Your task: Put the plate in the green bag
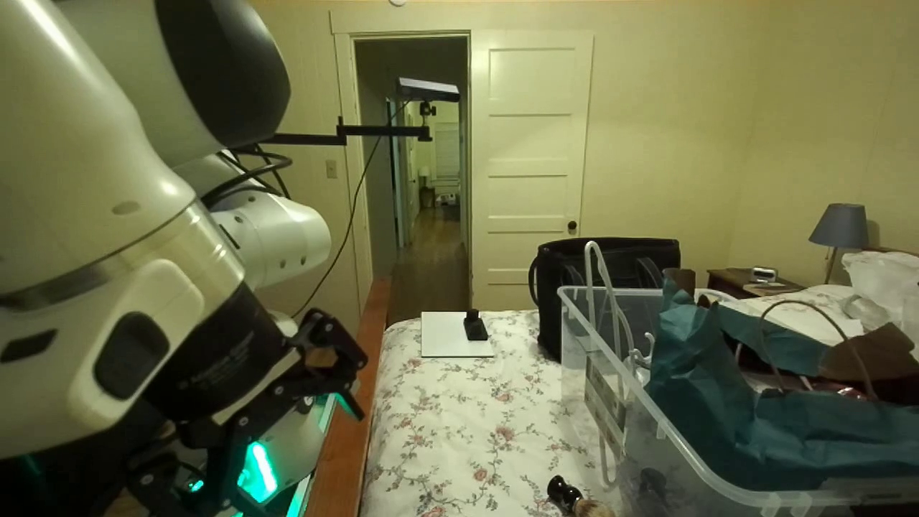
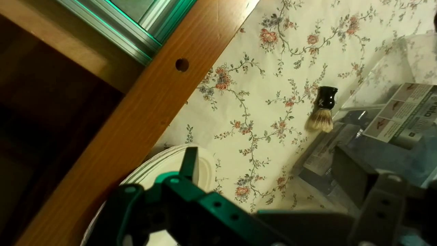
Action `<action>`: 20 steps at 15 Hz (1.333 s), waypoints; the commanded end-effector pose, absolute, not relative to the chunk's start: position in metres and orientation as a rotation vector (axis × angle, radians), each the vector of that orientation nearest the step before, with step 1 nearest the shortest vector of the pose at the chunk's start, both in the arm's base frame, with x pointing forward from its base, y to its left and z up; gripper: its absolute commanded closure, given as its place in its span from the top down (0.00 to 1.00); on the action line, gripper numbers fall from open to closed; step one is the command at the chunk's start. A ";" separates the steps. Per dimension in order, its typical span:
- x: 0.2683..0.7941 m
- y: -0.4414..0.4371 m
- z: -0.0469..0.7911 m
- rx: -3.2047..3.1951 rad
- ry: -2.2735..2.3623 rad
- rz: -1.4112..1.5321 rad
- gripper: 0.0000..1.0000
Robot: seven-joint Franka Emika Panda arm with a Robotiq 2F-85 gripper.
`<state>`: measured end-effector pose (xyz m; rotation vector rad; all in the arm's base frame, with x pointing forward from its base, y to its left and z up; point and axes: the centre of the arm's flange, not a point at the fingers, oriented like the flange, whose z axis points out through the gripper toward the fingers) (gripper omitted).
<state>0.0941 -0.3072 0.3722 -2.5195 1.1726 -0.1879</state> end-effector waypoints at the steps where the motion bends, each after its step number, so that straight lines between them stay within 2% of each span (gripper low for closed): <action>1: 0.102 -0.315 0.363 -2.471 1.248 -0.206 1.00; 9: 0.092 -0.383 0.311 -2.326 1.753 -0.367 1.00; 20: 0.078 -0.410 0.238 -2.153 1.990 -0.367 1.00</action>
